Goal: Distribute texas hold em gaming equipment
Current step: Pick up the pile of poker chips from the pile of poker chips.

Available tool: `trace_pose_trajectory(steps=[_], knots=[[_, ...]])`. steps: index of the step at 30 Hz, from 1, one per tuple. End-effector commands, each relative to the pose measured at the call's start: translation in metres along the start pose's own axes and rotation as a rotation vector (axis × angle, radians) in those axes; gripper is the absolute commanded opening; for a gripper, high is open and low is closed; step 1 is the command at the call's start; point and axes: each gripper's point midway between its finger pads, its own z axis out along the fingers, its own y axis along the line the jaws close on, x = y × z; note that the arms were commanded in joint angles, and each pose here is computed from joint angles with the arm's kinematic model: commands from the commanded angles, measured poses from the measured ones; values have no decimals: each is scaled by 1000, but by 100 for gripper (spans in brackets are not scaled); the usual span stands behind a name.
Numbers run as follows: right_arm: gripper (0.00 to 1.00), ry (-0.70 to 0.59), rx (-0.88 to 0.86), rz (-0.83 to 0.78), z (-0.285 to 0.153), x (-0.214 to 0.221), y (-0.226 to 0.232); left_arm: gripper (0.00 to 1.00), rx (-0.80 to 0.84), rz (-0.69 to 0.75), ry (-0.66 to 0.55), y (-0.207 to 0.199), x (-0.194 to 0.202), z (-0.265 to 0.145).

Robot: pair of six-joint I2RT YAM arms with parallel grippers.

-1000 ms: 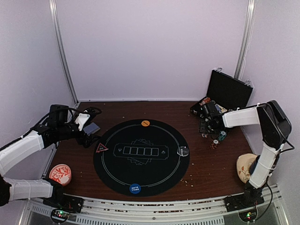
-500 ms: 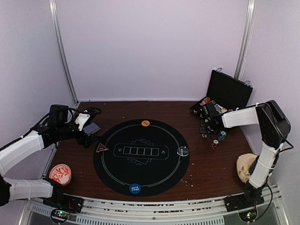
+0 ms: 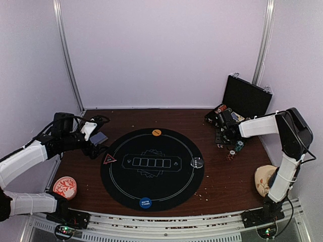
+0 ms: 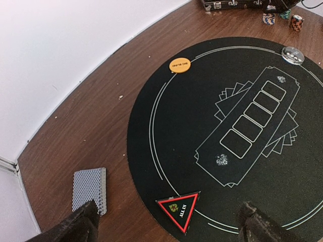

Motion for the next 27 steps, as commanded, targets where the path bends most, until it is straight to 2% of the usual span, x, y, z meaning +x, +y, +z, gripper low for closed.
trace_pose_trajectory(steps=[1,9,22,27], knots=[[32,-25,22,3,-5,-9,-5,98,-8,19,-33,3,-5,2],[23,-40,14,4,-10,-14,-4,98,-7,20,-34,3,-6,2],[18,-94,28,-20,-26,-26,0,98,-8,20,-35,3,-6,2],[18,-119,3,-78,-42,-28,21,98,-9,19,-34,3,-6,2]])
